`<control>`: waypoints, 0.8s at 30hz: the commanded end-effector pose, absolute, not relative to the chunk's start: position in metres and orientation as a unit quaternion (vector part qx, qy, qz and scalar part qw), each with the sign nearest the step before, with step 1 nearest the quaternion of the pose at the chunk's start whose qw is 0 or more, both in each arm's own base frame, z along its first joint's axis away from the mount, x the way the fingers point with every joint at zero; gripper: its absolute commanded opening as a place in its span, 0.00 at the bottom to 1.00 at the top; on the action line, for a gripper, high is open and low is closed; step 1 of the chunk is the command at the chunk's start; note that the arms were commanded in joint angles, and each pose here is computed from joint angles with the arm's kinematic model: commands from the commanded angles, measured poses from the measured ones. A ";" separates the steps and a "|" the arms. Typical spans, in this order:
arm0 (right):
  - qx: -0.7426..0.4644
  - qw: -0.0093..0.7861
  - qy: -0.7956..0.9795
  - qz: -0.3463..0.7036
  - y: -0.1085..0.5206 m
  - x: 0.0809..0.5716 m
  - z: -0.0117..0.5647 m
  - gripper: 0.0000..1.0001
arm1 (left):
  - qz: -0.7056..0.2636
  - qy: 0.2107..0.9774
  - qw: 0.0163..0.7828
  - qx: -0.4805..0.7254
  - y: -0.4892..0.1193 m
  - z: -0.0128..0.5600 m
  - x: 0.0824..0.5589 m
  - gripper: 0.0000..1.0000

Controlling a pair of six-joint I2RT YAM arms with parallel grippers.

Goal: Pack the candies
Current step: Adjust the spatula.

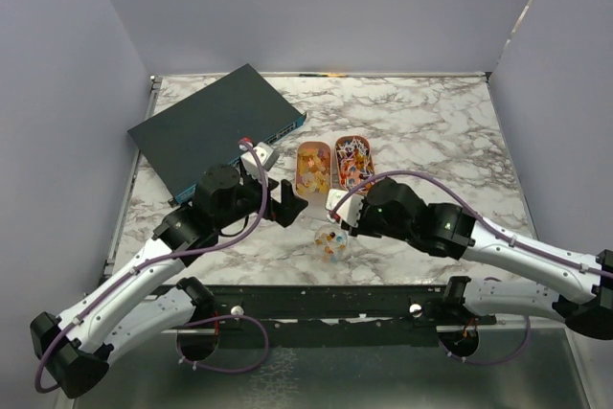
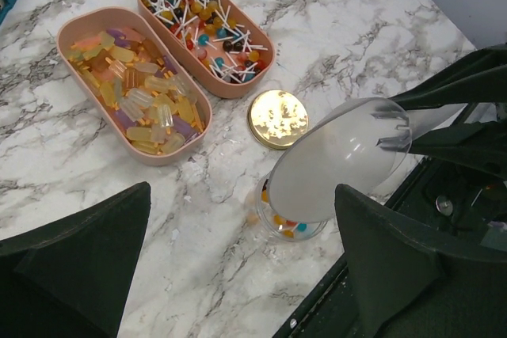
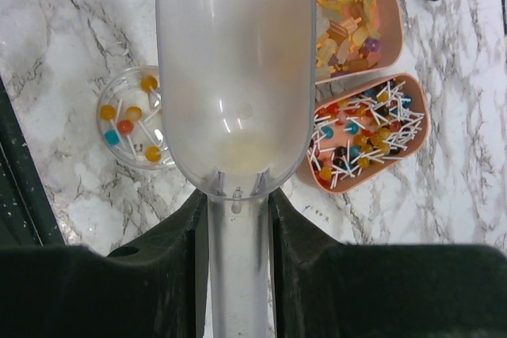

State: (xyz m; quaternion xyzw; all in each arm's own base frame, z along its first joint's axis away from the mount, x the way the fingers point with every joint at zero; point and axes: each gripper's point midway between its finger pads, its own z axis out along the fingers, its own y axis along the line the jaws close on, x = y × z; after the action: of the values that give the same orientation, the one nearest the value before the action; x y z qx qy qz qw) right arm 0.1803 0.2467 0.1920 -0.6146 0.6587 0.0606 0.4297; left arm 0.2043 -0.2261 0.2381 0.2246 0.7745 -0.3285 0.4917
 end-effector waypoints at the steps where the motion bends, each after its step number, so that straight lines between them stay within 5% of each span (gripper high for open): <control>1: -0.613 0.469 0.629 0.091 0.260 0.177 0.209 0.01 | -0.338 0.773 0.478 0.244 -0.233 0.232 0.201 0.99; 24: -0.579 0.595 0.519 0.204 0.261 0.142 0.277 0.00 | -0.317 0.800 0.448 0.243 -0.238 0.208 0.211 0.99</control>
State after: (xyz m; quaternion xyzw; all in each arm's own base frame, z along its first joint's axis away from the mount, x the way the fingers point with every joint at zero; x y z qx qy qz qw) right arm 0.1529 0.2442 0.2343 -0.5947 0.5779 0.1520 0.5378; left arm 0.2086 -0.2426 0.2197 0.2389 0.7863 -0.3367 0.4597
